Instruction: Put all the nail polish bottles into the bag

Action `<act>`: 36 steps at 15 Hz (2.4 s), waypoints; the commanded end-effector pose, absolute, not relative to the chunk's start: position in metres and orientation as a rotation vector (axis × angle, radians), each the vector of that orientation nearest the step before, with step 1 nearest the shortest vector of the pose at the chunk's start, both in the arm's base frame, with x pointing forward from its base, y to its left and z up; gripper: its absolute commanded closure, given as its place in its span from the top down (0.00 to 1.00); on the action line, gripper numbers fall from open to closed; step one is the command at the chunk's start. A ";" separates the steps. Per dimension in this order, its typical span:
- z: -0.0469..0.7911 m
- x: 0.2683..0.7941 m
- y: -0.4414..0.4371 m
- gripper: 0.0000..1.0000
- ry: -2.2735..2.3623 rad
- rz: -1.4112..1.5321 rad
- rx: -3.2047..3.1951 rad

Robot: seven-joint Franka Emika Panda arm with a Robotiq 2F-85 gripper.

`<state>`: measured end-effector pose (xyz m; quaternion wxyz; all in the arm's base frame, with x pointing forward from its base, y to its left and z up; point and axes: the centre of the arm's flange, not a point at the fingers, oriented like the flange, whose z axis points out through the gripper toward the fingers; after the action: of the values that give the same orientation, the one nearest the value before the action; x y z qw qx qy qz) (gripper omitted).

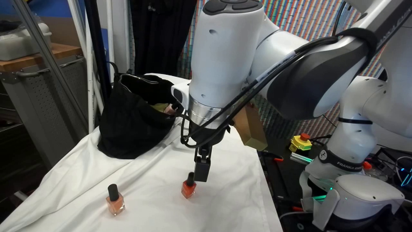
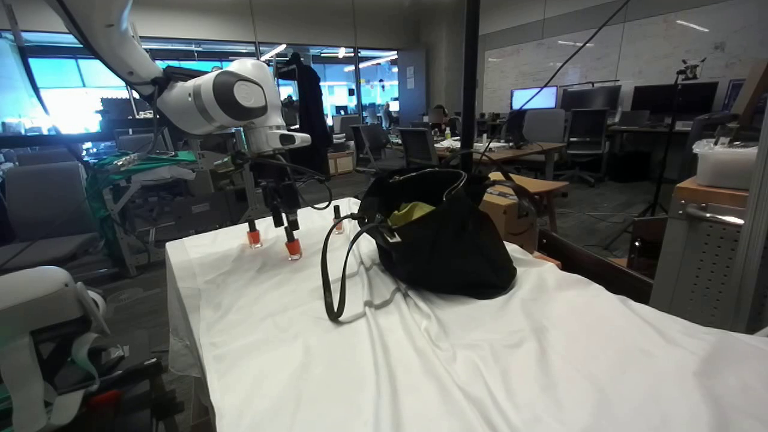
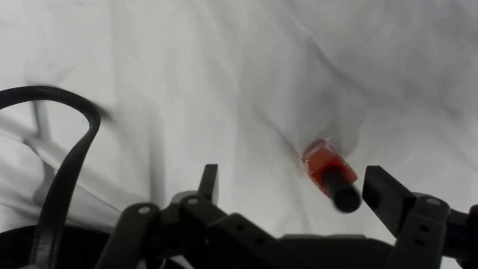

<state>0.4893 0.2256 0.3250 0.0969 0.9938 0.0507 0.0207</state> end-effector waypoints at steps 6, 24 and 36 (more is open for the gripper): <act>0.340 0.493 0.234 1.00 0.133 0.078 2.975; 0.317 0.556 0.260 1.00 -0.568 0.124 3.036; 0.323 0.554 0.245 1.00 -0.838 0.160 2.913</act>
<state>0.5563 0.2422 0.3166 0.0420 0.9659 -0.2511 0.0464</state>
